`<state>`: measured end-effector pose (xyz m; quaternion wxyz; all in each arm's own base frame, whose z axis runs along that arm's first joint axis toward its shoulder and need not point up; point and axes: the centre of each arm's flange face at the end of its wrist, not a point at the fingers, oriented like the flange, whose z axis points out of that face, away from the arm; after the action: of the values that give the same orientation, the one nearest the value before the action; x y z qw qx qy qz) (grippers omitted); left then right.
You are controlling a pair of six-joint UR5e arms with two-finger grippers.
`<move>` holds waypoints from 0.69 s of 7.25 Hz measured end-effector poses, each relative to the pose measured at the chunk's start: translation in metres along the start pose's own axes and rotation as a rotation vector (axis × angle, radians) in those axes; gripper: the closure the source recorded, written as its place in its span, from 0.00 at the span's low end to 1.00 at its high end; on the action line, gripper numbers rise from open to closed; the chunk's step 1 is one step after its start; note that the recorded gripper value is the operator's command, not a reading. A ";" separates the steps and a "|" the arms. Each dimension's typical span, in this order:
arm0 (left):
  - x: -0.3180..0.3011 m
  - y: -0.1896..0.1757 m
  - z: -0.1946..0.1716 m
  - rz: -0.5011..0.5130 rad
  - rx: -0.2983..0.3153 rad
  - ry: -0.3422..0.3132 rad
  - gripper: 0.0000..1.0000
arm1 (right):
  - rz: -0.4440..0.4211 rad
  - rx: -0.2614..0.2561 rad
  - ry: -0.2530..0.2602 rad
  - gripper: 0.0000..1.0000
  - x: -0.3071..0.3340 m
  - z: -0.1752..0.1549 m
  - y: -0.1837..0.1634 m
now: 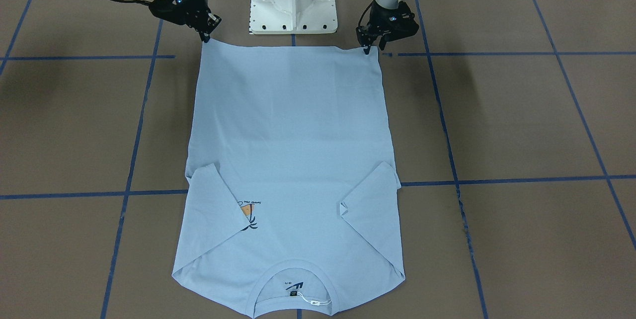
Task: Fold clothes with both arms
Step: 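Grasp the other hem corner with the left gripper, both holding the hem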
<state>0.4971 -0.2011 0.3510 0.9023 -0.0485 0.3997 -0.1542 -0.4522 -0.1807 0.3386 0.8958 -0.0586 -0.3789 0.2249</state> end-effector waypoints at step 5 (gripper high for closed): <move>-0.001 0.006 0.002 0.006 -0.020 -0.008 1.00 | 0.000 -0.001 -0.002 1.00 -0.001 -0.001 0.000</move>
<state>0.4994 -0.1954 0.3523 0.9038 -0.0571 0.3976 -0.1475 -0.4522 -0.1807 0.3375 0.8953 -0.0589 -0.3801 0.2249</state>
